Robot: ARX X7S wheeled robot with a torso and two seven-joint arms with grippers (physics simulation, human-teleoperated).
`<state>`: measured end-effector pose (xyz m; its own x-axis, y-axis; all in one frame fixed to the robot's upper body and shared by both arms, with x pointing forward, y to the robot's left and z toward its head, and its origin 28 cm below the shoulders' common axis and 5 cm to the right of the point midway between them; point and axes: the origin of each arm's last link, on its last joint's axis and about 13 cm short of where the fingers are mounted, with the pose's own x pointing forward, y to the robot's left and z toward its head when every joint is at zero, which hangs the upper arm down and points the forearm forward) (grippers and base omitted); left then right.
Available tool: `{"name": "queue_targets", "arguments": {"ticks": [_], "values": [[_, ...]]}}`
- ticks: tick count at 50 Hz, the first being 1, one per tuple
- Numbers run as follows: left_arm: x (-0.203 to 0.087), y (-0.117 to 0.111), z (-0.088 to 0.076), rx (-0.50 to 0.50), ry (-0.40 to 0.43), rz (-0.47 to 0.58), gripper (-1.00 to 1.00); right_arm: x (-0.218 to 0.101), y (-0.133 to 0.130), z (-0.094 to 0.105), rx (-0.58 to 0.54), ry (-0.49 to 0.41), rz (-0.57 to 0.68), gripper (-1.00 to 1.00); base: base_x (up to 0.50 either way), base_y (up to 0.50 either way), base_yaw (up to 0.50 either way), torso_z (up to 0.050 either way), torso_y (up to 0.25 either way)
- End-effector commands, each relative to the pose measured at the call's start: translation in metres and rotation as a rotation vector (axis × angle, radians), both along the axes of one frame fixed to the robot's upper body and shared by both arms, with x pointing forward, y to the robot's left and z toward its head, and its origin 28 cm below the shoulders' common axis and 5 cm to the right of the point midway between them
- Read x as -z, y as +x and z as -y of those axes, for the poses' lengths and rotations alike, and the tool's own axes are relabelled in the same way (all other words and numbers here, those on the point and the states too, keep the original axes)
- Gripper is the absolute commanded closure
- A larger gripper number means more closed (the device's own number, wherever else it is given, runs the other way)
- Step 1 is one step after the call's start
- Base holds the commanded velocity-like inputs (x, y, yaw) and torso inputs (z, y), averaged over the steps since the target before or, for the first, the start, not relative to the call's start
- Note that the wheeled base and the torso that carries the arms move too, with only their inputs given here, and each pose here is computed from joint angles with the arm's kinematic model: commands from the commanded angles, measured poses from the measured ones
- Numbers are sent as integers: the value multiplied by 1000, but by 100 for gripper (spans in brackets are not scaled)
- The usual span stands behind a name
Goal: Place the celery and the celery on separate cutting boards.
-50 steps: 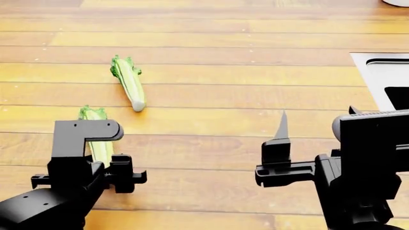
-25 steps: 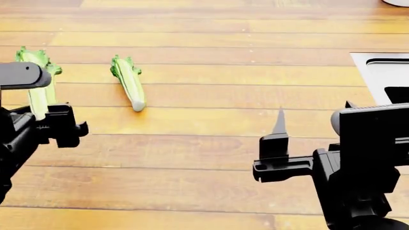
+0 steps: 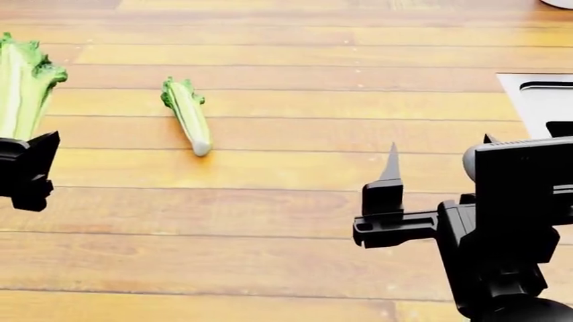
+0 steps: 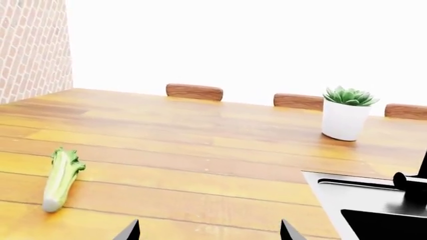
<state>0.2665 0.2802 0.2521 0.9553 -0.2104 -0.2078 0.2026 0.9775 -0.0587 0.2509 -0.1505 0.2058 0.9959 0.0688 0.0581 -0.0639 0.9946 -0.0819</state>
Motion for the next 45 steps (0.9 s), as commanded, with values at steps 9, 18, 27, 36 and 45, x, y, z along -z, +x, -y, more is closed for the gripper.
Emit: {"name": "queue_targets", "arguments": {"ticks": [9,18,27,36,45], "values": [[-3,-1,-13,-47,13,0,100,1,-1,-1,-4,1,3,-100,130,469,0,0,0],[3,0,-12,-47,9,-12,100,3,1,-3,-11,-2,-1,-100,215,466,0,0,1],[7,-6,-8,-29,14,-15,100,5,3,-2,-26,7,-21,-100,325,467,0,0,1],[6,-5,-4,-21,9,-10,100,0,18,-13,-103,10,-90,-100,195,247,0,0,1],[2,-12,0,9,9,7,100,6,67,-25,-144,-22,-254,-100,0,0,0,0,1]]}}
